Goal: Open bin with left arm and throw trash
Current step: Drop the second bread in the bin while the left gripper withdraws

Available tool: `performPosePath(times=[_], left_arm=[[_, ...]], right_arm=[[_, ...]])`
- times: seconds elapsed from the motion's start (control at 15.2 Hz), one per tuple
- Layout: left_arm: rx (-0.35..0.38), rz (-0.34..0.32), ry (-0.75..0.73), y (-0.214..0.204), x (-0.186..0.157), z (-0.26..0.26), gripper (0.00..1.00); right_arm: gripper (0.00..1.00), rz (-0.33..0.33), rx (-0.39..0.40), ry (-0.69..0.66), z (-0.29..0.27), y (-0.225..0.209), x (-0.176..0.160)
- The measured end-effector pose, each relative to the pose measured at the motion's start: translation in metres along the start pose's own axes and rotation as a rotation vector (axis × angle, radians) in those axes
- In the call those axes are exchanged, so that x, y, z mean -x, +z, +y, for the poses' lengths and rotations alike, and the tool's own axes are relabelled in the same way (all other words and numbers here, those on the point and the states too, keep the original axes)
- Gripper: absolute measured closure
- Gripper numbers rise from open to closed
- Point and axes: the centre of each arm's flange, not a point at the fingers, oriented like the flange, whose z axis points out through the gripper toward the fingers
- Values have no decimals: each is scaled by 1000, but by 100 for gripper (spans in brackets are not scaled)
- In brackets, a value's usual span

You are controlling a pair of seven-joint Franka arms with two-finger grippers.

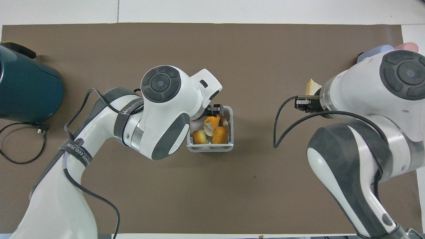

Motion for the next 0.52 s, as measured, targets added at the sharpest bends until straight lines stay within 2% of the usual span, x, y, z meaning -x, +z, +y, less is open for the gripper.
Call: performPosePath(times=[0.07,0.26,0.52], left_arm=[[1,4,-1,-3,0,0,0],[-2,16,-30,-31,-13,-16,0],[-20,9,-122,-108,-47,-100,0]], right_arm=[[93,-4,-6,-5,1,-5,3],[93,-5,-23,-11,-2,-11,7],[93,-18,-90,-22,-23,-14,15]])
